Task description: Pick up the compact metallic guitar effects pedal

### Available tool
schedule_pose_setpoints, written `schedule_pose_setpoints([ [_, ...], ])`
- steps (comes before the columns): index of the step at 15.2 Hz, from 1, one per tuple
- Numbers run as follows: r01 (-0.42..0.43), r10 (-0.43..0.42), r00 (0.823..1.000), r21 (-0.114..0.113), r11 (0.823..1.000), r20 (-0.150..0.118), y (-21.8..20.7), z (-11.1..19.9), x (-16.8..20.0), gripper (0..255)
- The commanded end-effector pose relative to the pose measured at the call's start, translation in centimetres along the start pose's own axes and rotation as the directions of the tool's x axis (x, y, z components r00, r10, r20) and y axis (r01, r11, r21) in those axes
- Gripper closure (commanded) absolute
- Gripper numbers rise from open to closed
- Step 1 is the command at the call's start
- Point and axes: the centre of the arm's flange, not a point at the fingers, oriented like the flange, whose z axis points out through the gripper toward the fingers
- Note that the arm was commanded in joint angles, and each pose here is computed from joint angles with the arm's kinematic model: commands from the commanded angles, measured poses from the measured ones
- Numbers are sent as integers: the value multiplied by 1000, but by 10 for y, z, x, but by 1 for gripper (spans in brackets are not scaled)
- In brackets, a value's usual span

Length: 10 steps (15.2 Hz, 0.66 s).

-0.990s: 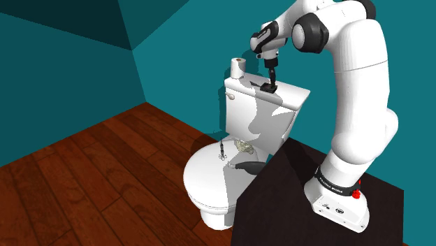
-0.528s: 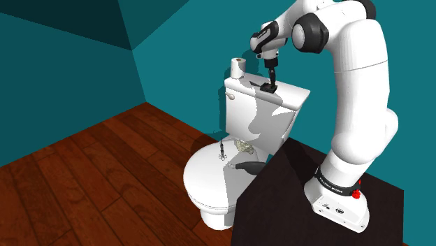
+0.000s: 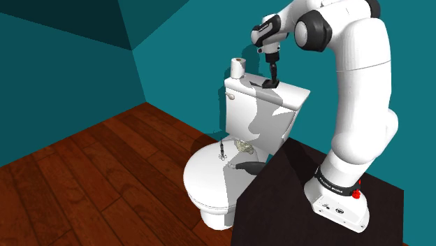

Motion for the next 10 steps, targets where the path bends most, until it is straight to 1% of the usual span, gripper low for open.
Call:
schedule_pose_setpoints([
  [1,0,0,1000,0,1000,0,-1,-9,-2,255],
  [8,0,0,1000,0,1000,0,-5,-45,-12,255],
  [10,0,0,1000,0,1000,0,-6,-46,-12,255],
])
